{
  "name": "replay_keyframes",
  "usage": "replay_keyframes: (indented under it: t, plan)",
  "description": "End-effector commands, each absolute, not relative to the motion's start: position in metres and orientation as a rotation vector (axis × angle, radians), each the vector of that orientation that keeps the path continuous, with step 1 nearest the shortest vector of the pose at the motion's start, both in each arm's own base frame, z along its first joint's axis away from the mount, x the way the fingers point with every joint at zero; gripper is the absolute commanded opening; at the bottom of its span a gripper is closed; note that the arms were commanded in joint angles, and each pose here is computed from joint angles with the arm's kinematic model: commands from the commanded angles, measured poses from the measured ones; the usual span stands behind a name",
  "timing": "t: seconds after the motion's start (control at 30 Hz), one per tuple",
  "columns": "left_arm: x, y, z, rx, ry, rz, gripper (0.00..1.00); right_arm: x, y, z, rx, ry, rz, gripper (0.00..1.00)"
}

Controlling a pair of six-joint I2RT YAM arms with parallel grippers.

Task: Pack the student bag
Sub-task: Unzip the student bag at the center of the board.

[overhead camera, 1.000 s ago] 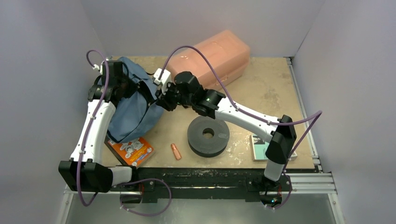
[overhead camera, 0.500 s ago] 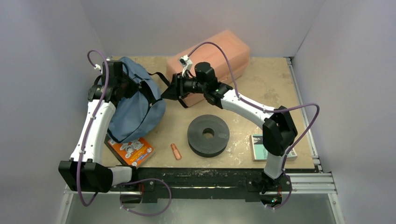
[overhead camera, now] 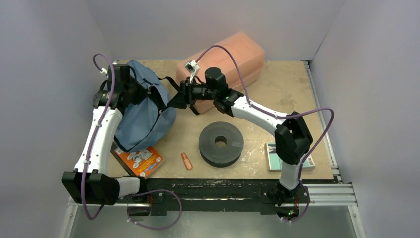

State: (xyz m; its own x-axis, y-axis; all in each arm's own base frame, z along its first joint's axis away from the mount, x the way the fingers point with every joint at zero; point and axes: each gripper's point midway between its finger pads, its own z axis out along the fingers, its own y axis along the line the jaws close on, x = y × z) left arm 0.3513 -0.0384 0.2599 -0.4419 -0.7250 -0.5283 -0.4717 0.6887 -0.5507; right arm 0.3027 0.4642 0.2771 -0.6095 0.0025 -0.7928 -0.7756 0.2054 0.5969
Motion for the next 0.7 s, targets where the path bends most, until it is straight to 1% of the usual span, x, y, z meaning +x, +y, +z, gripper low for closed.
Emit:
replay_keyframes:
  t: [0.0,0.13,0.27,0.53,0.67]
  plan:
    - [0.360,-0.042,0.302,-0.879,1.990,-0.515,0.00,0.305,0.470,0.271,-0.797,1.752,1.448,0.53]
    - [0.360,-0.042,0.301,-0.880,1.992,-0.513,0.00,0.309,0.473,0.262,-0.806,1.765,1.431,0.54]
    - [0.360,-0.042,0.301,-0.881,1.992,-0.511,0.00,0.305,0.473,0.258,-0.815,1.765,1.451,0.48]
    - [0.363,-0.042,0.298,-0.885,1.998,-0.512,0.00,0.295,0.473,0.265,-0.834,1.726,1.484,0.45]
    - [0.362,-0.042,0.298,-0.883,1.999,-0.512,0.00,0.296,0.476,0.267,-0.838,1.722,1.489,0.39]
